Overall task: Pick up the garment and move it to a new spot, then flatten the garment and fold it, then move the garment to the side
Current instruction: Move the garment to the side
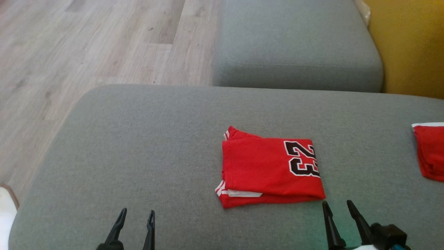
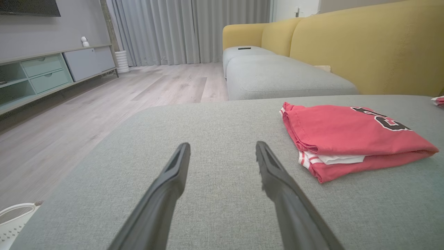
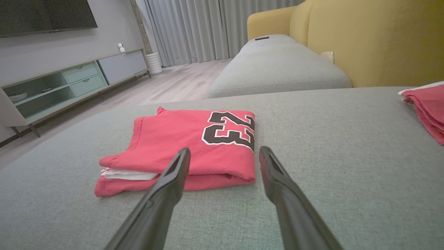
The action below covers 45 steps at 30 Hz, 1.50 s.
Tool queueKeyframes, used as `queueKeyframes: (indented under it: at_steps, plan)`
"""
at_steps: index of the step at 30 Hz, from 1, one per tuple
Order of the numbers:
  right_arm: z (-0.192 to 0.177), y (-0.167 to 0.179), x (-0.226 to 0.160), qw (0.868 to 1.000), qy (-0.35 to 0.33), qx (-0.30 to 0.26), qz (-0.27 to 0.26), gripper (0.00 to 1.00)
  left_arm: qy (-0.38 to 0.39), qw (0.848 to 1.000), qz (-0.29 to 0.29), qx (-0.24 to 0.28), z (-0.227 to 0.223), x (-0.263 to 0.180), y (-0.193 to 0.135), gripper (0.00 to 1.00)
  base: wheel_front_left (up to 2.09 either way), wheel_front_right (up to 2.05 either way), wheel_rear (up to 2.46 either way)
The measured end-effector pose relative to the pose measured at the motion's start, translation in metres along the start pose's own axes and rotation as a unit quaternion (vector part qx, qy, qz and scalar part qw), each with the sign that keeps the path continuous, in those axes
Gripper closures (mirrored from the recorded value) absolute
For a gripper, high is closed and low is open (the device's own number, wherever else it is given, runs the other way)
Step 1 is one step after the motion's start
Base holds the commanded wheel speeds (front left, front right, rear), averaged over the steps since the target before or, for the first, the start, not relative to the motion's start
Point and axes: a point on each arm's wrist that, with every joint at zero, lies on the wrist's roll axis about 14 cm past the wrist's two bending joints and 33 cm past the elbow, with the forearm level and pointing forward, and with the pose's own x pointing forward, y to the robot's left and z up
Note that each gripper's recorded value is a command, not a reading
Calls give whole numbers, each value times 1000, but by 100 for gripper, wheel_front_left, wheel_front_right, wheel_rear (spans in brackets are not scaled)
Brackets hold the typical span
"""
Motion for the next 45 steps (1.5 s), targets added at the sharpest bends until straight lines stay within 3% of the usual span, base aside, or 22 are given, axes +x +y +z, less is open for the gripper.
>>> queueKeyframes:
  at_steps: [13, 23, 33, 34, 35, 37, 38, 45]
  plan:
    - [-16, -5, 30, 999, 38, -1, 6, 0, 16, 1000, 20, -8, -3, 15, 5, 0, 0, 0, 0]
    - [-3, -46, 115, 995, 102, 3, -20, 0, 16, 1000, -4, 0, 0, 48, -7, 0, 0, 0, 0]
    - [-54, -45, 133, 964, 261, 54, -4, 0, 28, 1000, -6, -1, -5, 62, -11, 0, 0, 0, 0]
    - [-59, -43, 132, 960, 274, 58, 0, 5, 30, 1000, -6, 0, -7, 63, -10, 0, 0, 0, 0]
    - [-62, -41, 131, 957, 283, 63, 4, 27, 34, 999, -6, 0, -9, 63, -11, 0, 0, 0, 0]
    - [-65, -39, 131, 953, 297, 67, 10, 89, 41, 999, -8, -1, -13, 63, -12, 0, 0, 0, 0]
    - [-65, -39, 131, 951, 302, 70, 12, 100, 44, 999, -9, -1, -14, 64, -13, 0, 0, 0, 0]
    - [-57, -52, 130, 953, 297, 60, 9, 100, 41, 999, -31, -4, -15, 78, -25, 0, 0, 0, 0]
